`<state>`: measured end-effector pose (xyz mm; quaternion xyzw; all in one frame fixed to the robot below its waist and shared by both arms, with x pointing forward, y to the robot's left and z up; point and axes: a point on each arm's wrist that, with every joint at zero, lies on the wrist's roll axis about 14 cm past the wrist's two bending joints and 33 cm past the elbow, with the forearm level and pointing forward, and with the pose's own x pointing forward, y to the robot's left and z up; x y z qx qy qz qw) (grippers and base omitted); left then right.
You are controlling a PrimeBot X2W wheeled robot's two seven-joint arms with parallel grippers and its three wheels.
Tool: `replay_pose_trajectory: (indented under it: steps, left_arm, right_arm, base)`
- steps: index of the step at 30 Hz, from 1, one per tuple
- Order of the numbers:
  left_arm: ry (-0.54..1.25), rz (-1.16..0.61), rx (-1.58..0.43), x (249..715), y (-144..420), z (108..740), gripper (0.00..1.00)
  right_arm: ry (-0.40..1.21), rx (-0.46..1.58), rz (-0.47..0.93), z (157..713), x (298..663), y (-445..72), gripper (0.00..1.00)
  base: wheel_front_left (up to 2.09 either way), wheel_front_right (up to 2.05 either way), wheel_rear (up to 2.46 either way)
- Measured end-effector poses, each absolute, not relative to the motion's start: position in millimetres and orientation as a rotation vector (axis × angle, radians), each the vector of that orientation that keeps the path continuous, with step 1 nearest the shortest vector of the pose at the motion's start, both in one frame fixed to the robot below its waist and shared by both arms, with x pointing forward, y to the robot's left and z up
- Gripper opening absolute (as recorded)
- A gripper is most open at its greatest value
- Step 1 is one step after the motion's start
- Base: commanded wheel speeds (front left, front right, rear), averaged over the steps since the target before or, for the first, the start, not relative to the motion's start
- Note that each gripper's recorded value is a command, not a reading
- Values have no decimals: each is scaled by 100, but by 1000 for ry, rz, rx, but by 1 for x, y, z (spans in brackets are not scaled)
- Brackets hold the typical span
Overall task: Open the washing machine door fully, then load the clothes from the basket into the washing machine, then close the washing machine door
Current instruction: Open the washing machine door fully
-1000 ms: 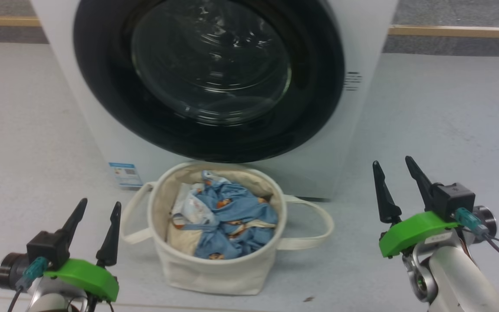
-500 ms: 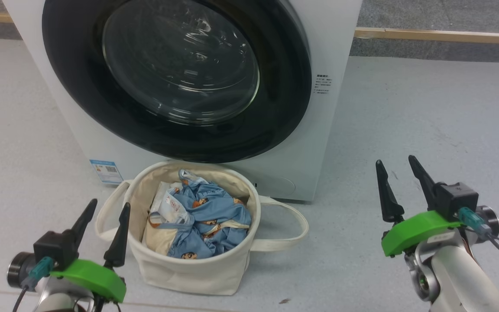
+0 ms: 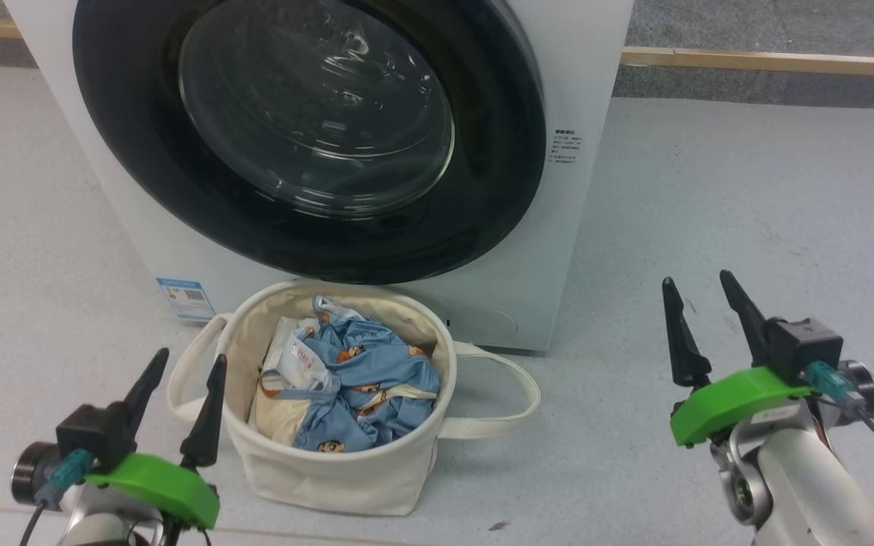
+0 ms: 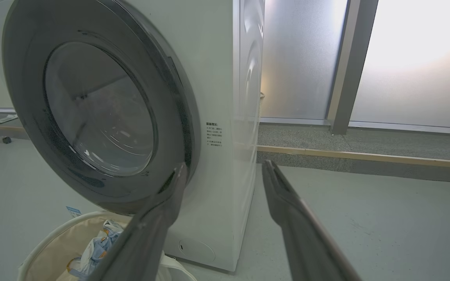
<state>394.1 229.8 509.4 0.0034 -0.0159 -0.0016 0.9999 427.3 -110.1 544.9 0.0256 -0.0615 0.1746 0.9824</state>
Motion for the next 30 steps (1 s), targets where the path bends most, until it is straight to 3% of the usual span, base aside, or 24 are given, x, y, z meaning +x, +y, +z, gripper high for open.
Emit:
replay_pose_trajectory:
  steps: [30]
  left_arm:
    - [-58, 76, -63, 402, 248, 509, 100]
  right_arm:
    - [-58, 229, 205, 516, 465, -137, 100]
  base:
    - [0, 0, 0]
